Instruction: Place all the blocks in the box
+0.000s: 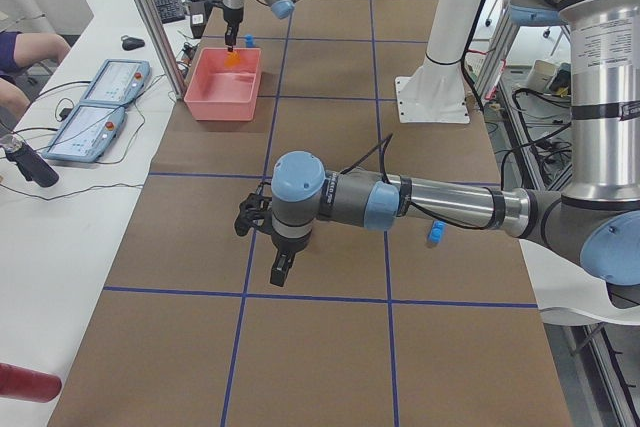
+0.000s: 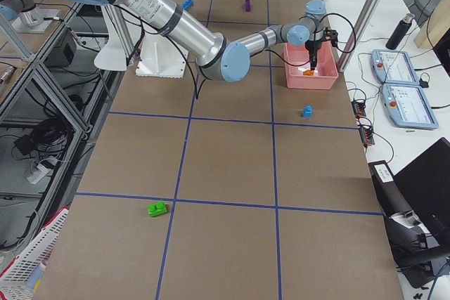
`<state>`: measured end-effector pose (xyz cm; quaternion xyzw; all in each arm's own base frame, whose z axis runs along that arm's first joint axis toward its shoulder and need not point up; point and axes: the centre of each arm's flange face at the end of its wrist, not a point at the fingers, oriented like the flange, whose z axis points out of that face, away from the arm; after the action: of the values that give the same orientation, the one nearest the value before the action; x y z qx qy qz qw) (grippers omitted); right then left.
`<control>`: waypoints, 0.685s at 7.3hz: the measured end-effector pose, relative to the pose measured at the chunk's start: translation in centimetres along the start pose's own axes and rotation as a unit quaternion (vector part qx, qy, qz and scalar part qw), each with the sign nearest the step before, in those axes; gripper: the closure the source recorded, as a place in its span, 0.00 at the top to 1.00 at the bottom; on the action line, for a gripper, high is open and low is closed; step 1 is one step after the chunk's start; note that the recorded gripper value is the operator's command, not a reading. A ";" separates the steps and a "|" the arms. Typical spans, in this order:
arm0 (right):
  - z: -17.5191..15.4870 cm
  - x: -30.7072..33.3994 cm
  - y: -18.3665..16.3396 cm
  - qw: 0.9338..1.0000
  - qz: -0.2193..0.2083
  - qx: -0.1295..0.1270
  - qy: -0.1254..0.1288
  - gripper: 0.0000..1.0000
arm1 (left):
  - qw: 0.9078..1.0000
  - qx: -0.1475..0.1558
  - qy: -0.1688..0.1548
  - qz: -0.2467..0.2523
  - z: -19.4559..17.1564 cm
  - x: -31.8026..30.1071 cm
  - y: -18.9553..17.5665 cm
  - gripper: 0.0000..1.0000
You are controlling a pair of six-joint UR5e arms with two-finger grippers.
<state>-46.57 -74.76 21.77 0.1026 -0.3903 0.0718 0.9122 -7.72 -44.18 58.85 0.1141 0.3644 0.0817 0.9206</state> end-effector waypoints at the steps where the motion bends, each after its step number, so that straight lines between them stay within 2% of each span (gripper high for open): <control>1: 0.1 -0.1 0.1 1.000 0.002 0.001 0.001 0.99 | 1.000 0.000 0.000 0.000 0.0 0.0 0.0 1.00; 3: -1.0 0.0 -0.5 1.000 0.009 0.005 -0.003 0.99 | 1.000 0.013 -0.001 0.014 -0.5 0.8 -1.5 1.00; 5: -4.4 0.7 -1.8 1.000 0.026 -0.003 -0.001 1.00 | 0.999 0.039 0.009 0.031 -0.6 3.0 -4.6 1.00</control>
<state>-42.64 -75.40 19.02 0.0898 -0.3938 0.0938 0.9100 -5.65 -47.78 55.22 0.1605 0.3721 0.0973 0.9090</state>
